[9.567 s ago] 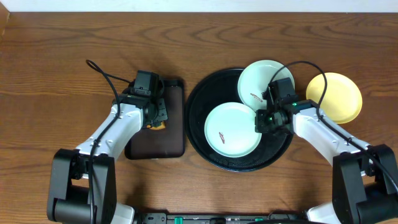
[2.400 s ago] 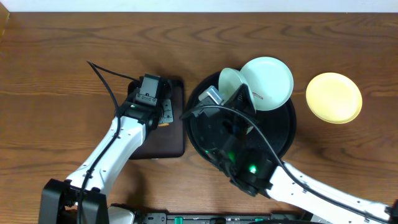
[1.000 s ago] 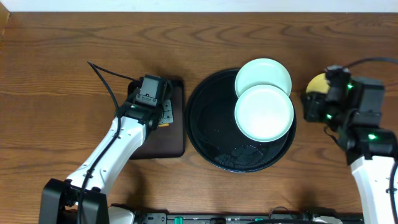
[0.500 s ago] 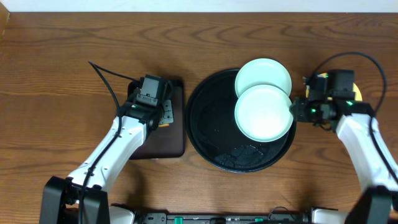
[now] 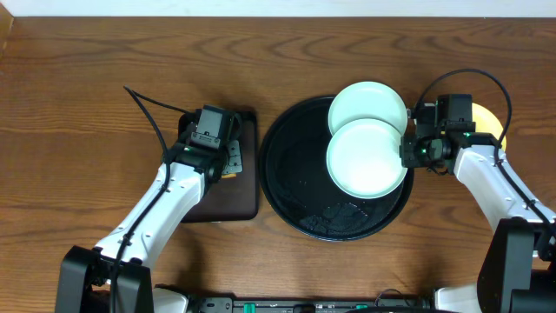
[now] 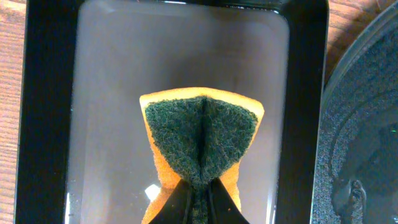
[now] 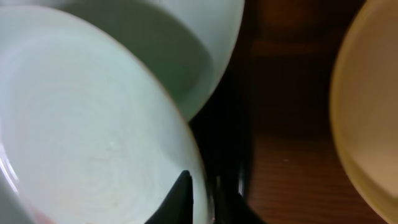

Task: Clean dirty plates on tray and stack at the side
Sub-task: 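Lower the green plate onto the yellow plate with right gripper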

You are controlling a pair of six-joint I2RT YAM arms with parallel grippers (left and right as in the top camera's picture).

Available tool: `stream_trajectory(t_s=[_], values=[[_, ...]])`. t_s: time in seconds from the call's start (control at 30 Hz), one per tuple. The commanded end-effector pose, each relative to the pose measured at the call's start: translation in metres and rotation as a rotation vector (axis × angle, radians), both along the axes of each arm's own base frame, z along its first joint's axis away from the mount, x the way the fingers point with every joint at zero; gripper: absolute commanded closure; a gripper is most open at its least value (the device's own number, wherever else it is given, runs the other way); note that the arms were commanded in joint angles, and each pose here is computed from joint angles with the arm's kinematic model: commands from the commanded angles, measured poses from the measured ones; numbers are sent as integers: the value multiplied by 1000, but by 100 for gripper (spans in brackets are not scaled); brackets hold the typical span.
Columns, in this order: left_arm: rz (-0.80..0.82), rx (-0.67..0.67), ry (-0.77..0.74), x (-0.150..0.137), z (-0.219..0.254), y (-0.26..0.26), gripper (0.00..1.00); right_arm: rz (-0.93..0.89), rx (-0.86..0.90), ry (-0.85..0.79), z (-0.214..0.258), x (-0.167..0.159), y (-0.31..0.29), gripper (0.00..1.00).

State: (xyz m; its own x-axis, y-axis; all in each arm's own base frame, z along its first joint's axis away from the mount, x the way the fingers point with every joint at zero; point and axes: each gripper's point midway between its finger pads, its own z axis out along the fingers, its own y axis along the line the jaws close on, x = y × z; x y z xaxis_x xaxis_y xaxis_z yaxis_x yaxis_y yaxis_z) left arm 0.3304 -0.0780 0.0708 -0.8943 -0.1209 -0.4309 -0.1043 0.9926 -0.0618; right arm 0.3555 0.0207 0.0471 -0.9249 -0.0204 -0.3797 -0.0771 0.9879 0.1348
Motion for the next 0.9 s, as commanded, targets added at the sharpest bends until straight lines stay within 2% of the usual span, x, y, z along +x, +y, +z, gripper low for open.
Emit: stream_trajectory(t_s=[0.0, 0.07, 0.27, 0.33, 0.37, 0.4, 0.43, 0.57, 0.87], values=[[5, 31, 16, -3, -7, 6, 92, 22, -25, -13, 3, 3, 4, 93], [5, 31, 16, -3, -7, 6, 92, 22, -26, -24, 7, 4, 4, 99], [5, 31, 16, -3, -7, 6, 92, 21, -27, -108, 35, 8, 4, 99], [5, 31, 16, -3, -7, 6, 92, 21, -27, -124, 42, 8, 4, 81], [5, 31, 16, -3, -7, 6, 92, 21, -27, -128, 43, 8, 4, 83], [5, 31, 16, -3, -7, 6, 92, 21, -27, -126, 43, 7, 4, 89], [5, 31, 16, -3, -7, 6, 92, 21, -27, -122, 42, 7, 4, 89], [5, 31, 16, -3, -7, 6, 92, 21, -27, -86, 33, 2, 4, 70], [5, 31, 16, -3, -7, 6, 92, 11, -53, -32, 7, 0, -1, 71]])
